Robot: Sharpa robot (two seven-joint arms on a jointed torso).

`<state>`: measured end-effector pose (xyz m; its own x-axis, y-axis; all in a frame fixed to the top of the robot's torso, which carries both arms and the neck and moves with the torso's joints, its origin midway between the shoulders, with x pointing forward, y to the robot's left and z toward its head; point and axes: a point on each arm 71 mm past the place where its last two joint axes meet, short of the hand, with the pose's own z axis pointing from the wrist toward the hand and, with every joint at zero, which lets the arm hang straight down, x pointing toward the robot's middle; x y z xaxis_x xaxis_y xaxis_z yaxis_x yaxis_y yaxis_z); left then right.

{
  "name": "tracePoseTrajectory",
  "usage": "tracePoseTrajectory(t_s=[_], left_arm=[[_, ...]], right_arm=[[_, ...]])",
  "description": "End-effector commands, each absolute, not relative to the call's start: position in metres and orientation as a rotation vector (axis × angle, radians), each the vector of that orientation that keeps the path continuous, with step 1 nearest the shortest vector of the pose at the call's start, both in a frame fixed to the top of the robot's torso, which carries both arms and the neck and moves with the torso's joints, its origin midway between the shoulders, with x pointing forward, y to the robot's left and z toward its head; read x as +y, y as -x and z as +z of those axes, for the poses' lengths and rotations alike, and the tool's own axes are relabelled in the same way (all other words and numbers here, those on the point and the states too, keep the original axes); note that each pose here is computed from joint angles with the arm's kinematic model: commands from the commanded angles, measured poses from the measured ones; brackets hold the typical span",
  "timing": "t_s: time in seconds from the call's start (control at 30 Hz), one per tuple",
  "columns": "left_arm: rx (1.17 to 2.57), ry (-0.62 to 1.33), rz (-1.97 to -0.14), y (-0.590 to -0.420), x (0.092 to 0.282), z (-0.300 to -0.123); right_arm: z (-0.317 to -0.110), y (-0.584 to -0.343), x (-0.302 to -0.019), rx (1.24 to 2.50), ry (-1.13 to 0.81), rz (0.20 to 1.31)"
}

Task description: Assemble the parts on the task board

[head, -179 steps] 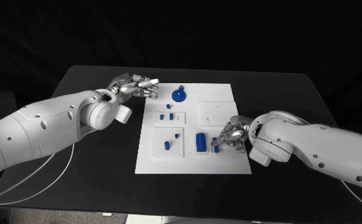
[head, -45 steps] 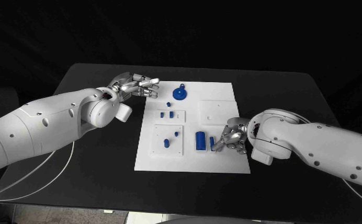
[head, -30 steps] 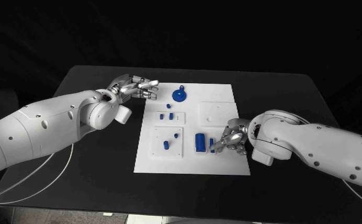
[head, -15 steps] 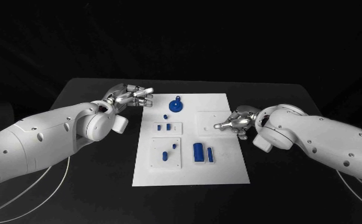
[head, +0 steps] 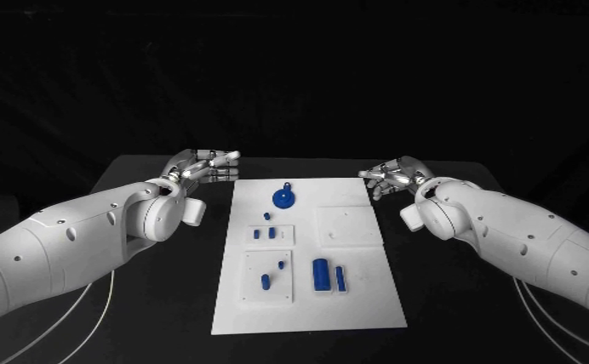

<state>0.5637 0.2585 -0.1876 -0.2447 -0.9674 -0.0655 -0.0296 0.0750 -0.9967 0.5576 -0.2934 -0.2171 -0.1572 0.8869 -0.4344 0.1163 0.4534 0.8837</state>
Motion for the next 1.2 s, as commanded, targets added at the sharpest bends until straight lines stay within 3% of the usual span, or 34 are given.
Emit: tracePoseTrajectory(t_s=[0.03,0.23,0.27,0.53,0.67,0.97,1.2], left_arm=[[1.378,1.102,-1.324,-0.570,0.260,-0.182],[1.360,1.104,-1.326,-0.580,0.257,-0.179],[1.396,1.085,-1.304,-0.578,0.258,-0.181],[1.370,1.104,-1.300,-0.565,0.248,-0.191],[1.342,1.126,-1.293,-0.549,0.237,-0.201],[1.252,1.188,-1.253,-0.490,0.204,-0.221],[1.222,1.206,-1.232,-0.466,0.194,-0.224]], right_arm=[[-0.210,-0.564,-0.295,1.422,-0.967,1.047],[-0.209,-0.573,-0.295,1.356,-1.007,1.140],[-0.215,-0.571,-0.297,1.437,-0.993,1.010],[-0.213,-0.563,-0.282,1.393,-1.002,1.063],[-0.212,-0.552,-0.265,1.348,-1.019,1.116],[-0.218,-0.499,-0.214,1.239,-1.129,1.223],[-0.223,-0.470,-0.197,1.220,-1.192,1.231]])
